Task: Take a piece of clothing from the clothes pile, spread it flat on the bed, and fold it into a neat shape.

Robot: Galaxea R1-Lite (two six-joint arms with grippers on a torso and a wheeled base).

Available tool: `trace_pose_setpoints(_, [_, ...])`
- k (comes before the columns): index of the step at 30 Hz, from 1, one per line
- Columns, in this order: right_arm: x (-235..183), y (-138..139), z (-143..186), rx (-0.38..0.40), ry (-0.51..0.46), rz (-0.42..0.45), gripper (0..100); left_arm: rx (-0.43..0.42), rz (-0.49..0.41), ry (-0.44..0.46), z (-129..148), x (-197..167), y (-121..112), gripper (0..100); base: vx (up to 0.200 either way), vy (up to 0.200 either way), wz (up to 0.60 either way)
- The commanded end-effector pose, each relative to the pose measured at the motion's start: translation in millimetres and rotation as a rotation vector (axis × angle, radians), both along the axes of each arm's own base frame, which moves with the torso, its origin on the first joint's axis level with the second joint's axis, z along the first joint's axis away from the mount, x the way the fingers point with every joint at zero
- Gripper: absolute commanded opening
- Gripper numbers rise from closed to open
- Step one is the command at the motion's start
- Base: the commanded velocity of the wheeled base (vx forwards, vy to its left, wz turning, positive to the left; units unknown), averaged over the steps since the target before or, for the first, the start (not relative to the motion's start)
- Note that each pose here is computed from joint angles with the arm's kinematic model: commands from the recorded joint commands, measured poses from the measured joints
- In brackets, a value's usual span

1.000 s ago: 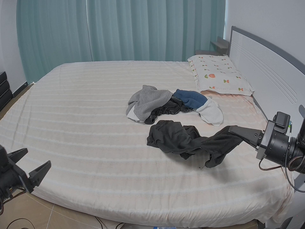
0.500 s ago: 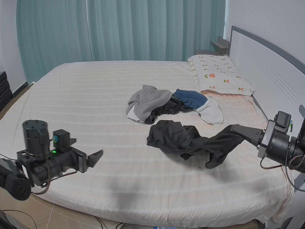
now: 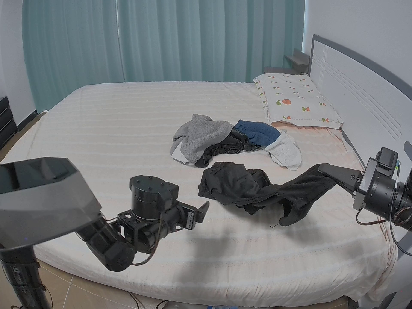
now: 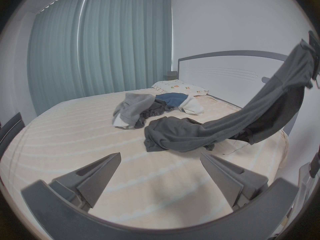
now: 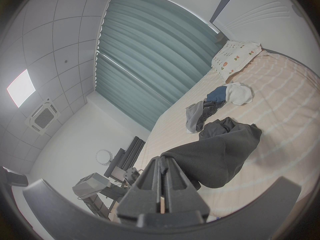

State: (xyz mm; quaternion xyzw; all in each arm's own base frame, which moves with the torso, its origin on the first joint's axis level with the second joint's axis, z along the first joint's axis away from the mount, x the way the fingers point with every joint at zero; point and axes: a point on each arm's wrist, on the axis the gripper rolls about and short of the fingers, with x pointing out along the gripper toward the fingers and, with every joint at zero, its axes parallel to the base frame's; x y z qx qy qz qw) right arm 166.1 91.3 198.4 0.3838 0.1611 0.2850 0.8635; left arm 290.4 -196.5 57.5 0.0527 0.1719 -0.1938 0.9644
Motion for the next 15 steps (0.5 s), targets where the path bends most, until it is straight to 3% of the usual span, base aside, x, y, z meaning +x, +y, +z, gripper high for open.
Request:
trace_pose_setpoints(1, [0.8, -0.2, 1.1, 0.002, -0.003, -0.003, 0, 0.025, -0.045, 0.04, -38.5, 4.6, -27.7, 100, 0.0, 0.0, 0.0])
trace_pose_setpoints(15, [23.7, 14.0, 25.4, 0.024, -0.072, 0.008, 0, -0.05, -0.048, -0.009, -44.7, 25.6, -45.2, 100, 0.0, 0.0, 0.0])
